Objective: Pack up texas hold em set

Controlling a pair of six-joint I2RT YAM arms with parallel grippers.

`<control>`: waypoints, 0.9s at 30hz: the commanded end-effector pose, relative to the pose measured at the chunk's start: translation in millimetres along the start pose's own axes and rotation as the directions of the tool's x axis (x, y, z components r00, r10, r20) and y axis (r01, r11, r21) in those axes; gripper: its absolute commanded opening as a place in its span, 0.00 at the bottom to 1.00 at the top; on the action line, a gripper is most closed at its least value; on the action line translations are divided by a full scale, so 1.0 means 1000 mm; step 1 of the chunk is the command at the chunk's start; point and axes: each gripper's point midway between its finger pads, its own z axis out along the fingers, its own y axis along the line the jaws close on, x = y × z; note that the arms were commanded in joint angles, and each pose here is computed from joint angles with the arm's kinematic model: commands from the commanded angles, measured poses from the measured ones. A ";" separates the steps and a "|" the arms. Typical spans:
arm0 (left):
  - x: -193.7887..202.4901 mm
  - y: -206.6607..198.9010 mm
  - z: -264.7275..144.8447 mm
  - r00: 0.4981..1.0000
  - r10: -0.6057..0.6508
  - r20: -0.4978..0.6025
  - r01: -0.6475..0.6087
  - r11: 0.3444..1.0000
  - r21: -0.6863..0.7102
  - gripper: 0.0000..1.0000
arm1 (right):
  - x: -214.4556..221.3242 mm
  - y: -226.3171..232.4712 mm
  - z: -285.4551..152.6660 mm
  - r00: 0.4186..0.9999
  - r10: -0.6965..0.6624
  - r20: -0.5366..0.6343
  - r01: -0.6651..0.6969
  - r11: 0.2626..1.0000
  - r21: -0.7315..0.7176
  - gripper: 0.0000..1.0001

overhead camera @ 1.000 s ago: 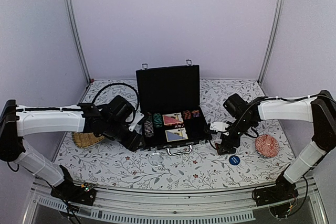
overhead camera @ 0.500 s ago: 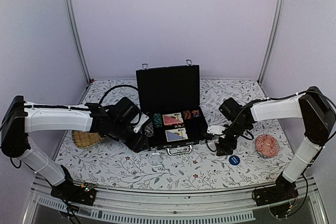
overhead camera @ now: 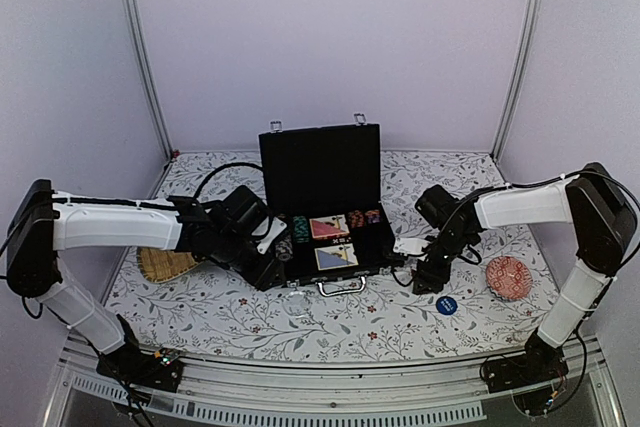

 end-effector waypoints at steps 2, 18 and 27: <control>-0.012 -0.004 -0.002 0.999 0.027 0.034 -0.027 1.000 -0.004 0.59 | 0.014 0.007 0.001 0.997 0.027 -0.074 -0.029 0.999 -0.025 0.72; -0.016 -0.004 -0.005 0.998 0.028 0.051 -0.028 1.000 -0.008 0.58 | 0.005 0.004 -0.013 0.997 0.052 -0.062 -0.053 0.998 -0.020 0.55; -0.015 0.001 -0.012 0.998 0.035 0.058 -0.033 0.999 -0.040 0.58 | -0.041 0.007 -0.078 0.998 -0.001 0.070 0.001 1.000 0.011 0.54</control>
